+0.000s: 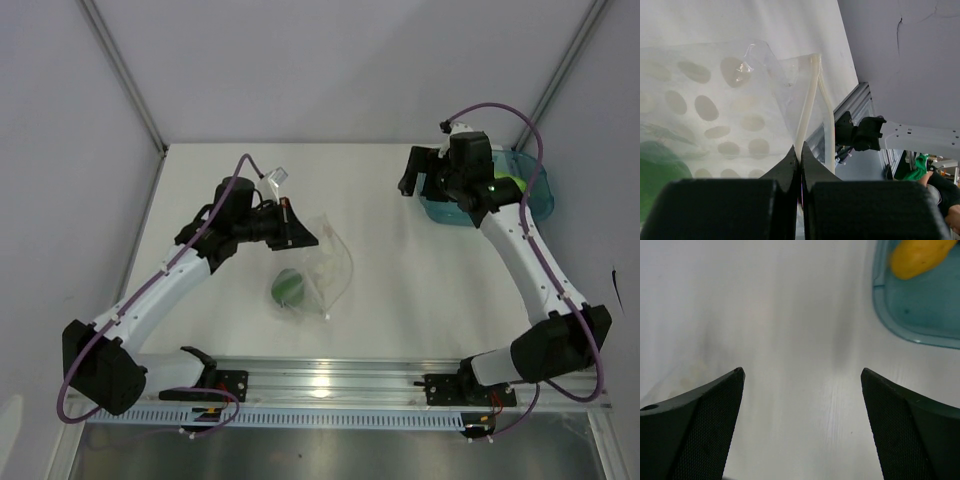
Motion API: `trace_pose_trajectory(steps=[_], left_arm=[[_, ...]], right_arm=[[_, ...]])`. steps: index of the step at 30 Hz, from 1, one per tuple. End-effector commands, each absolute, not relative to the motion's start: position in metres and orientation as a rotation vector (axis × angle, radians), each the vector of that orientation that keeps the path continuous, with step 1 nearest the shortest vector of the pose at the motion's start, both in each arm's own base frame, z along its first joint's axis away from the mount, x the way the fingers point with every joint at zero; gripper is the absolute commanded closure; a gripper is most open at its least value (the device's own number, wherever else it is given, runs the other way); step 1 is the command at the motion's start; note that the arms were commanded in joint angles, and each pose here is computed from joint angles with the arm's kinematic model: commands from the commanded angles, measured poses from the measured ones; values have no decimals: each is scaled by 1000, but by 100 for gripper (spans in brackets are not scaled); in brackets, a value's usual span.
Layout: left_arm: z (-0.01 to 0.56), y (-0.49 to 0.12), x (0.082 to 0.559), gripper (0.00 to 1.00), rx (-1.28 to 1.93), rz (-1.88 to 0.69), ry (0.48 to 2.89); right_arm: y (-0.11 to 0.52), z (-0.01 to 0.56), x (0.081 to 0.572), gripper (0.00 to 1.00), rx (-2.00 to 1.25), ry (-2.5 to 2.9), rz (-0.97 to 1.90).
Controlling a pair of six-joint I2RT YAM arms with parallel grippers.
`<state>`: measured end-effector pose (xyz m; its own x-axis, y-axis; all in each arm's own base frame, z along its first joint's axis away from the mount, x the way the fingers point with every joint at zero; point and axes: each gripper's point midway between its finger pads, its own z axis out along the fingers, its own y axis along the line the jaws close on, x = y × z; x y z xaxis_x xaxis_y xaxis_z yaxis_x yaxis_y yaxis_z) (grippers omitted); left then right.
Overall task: Place the food in the zip-top bag and seal the zipper
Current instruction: Pick up the fake vegetable from the bin.
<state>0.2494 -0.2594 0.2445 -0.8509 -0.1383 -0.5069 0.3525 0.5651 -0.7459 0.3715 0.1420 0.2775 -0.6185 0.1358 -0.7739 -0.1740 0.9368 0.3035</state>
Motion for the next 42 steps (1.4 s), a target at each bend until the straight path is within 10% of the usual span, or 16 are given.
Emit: trace_pose_trajectory(steps=[1,19,42], left_arm=[[258,-264,248,99,181,-1303,2241],[244,-264,244,99,185,-1302,2291],[233,-272,252,100,183,-1324,2334]], right_arm=[[103,262,420,1,111,2147,225],[38,112,572,1,879,2105,445],[49,122,598,1,660,1995,721]])
